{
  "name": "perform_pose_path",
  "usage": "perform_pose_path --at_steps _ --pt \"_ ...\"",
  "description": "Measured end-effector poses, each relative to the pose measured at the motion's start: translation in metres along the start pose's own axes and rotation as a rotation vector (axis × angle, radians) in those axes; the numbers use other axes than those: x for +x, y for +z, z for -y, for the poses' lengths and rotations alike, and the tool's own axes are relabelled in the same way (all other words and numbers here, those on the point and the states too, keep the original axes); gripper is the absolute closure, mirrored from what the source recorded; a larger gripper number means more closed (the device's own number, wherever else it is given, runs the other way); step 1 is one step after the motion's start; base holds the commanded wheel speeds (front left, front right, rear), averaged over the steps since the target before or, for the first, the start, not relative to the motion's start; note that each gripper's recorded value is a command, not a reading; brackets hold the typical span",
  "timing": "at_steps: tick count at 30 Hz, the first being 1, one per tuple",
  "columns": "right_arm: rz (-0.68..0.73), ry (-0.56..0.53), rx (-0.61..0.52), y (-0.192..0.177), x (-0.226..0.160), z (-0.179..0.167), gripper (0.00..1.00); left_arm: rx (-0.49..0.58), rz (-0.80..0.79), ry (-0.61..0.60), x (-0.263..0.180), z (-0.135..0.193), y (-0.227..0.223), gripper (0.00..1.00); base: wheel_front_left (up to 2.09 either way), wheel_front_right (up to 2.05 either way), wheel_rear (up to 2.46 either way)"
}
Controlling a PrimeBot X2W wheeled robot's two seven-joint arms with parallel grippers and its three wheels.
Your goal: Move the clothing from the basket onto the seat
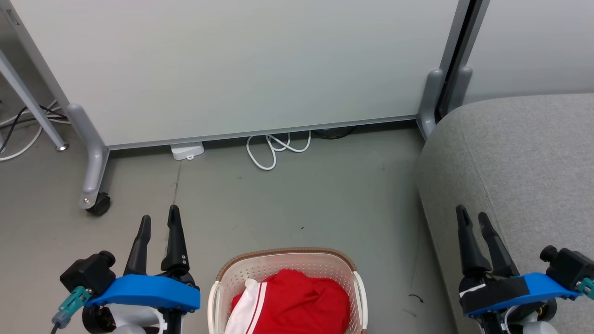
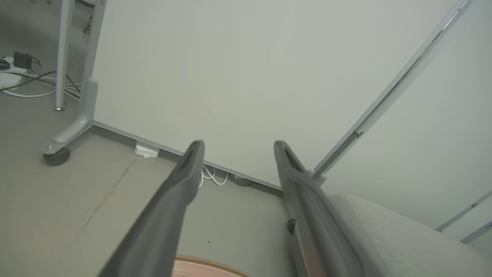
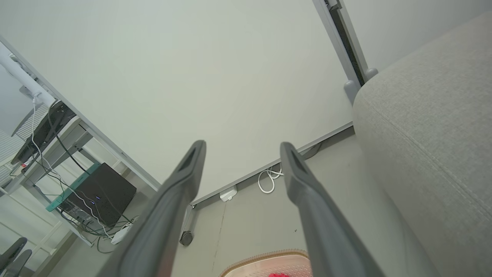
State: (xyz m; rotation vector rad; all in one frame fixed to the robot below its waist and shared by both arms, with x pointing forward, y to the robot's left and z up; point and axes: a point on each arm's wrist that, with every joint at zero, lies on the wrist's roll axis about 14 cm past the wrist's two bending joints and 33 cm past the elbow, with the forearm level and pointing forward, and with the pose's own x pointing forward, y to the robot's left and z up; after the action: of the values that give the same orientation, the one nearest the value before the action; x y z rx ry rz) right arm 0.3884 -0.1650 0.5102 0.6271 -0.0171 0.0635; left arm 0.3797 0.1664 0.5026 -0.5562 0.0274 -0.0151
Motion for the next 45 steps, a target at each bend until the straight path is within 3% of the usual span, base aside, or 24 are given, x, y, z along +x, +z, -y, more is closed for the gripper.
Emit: perform_pose_path --at_steps 19,45 --pt "0.012 0.054 -0.209 -0.002 0.004 -0.012 0.00 0.233 0.037 -0.056 0.001 0.015 0.002 0.00 0.00 0.00 0.00" --pt "0.028 0.125 -0.421 -0.006 0.006 -0.027 0.00 0.457 0.089 -0.122 -0.001 0.031 0.004 0.00 0.00 0.00 0.00"
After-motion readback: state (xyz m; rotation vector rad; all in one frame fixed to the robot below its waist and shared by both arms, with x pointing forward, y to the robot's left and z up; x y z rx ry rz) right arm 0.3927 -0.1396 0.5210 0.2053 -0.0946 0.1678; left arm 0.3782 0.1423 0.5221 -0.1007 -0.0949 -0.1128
